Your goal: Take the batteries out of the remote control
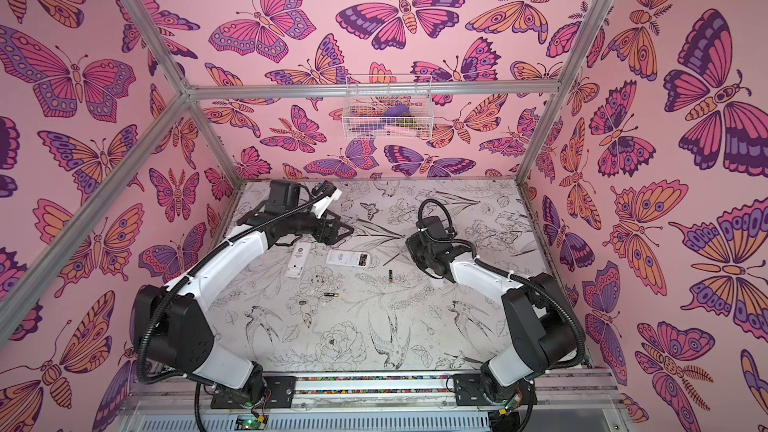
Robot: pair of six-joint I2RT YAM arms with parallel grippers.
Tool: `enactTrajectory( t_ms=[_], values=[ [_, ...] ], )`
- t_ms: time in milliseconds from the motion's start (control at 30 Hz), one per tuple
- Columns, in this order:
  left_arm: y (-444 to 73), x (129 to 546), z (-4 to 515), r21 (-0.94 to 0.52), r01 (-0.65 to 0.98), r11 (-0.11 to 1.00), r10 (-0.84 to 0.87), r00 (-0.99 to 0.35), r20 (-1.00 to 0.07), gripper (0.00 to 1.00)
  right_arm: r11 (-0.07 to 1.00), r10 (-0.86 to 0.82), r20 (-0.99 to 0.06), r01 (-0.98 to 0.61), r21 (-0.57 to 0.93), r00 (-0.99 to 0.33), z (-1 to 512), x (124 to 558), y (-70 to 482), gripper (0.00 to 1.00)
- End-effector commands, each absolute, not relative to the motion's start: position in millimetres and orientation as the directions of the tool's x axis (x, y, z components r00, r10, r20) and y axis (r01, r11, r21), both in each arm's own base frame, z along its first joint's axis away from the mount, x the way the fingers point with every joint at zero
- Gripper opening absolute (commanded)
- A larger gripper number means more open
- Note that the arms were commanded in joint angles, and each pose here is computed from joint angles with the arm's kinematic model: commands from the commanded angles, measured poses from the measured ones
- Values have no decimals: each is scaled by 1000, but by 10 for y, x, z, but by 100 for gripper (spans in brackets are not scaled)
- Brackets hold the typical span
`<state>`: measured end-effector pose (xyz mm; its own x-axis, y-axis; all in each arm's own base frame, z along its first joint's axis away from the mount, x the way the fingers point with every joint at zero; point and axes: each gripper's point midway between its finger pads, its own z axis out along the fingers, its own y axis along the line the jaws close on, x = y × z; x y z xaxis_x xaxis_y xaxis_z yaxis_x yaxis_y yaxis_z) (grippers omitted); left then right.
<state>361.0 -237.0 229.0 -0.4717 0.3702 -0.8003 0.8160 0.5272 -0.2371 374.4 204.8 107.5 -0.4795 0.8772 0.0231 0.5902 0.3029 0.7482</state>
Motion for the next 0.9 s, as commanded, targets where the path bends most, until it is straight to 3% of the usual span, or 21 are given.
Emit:
enactTrajectory(
  t_ms=[0, 200, 300, 600, 867],
  values=[
    [-2513, 3394, 2164, -84, 926, 368, 554, -291, -780, 84, 21, 886, 276, 628, 778, -372, 1231, 3891, 2236, 0],
    [-2689, 3413, 2083, 51, 963, 266, 650, -140, -747, 79, -93, 861, 395, 663, 742, -321, 1210, 3899, 2322, 0],
    [-2777, 3436, 1983, 82, 973, 217, 678, -90, -729, 74, -109, 867, 399, 668, 736, -298, 1224, 3869, 2277, 0],
    [-3001, 3298, 1720, 166, 983, 75, 750, 54, -659, 71, -135, 867, 422, 692, 710, -264, 1134, 3812, 2263, 0],
    [-3167, 3438, 1675, 195, 973, 120, 755, 38, -655, 51, -158, 856, 436, 665, 730, -276, 1257, 3834, 2302, 0]
  ],
)
